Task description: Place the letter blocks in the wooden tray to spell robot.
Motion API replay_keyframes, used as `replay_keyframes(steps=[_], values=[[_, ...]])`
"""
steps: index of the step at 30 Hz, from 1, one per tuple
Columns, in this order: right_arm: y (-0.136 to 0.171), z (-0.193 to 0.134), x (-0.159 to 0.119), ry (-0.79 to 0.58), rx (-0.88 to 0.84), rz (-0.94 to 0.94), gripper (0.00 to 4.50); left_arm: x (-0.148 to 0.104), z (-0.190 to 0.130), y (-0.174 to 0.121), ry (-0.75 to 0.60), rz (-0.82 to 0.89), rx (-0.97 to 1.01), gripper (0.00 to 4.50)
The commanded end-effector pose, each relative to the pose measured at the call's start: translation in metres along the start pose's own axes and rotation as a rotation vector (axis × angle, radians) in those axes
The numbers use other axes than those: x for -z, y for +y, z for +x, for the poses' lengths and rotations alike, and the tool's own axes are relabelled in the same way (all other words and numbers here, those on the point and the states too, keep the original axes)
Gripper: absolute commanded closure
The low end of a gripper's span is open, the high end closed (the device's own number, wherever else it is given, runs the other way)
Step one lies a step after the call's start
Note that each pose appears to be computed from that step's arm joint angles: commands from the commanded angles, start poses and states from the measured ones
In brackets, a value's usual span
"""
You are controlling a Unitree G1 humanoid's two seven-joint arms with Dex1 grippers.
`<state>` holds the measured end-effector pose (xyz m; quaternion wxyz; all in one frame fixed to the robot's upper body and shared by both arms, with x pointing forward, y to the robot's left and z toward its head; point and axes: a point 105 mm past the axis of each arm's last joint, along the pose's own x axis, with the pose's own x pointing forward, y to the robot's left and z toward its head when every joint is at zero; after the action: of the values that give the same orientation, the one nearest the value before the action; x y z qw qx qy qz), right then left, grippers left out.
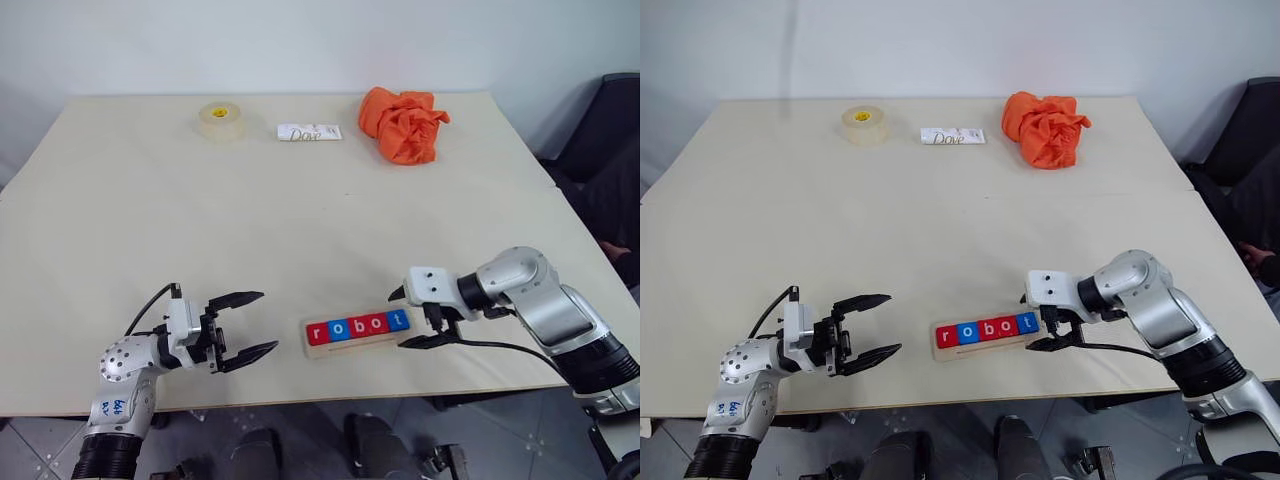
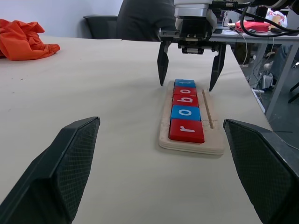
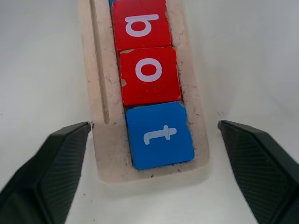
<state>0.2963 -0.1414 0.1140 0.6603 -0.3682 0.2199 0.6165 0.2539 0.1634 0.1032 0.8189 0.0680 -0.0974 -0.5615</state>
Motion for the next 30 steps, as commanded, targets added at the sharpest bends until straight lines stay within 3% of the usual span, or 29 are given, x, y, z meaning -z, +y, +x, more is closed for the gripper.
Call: replay_keyframes(steps=[1,2,5,16,30], values=[[-0.007,-0.014,-0.012,-0.043,0.04,-0.006,0.02,-0.005,0.0,0.0,-0.014,0.023,0.002,0.0],[-0.007,-0.016,-0.013,-0.05,0.042,0.005,0.02,-0.005,0.0,0.0,-0.014,0.023,0.002,0.0],[-0.01,-0.025,-0.01,-0.059,0.076,0.032,0.61,-0.005,-0.001,-0.001,-0.012,0.023,0.001,0.0],[-0.015,-0.032,-0.012,-0.087,0.128,0.06,4.42,-0.005,0.0,-0.004,-0.015,0.019,0.005,0.0],[-0.014,-0.003,-0.046,-0.22,0.085,0.068,4.47,-0.007,-0.004,-0.006,-0.008,0.018,-0.019,0.0]])
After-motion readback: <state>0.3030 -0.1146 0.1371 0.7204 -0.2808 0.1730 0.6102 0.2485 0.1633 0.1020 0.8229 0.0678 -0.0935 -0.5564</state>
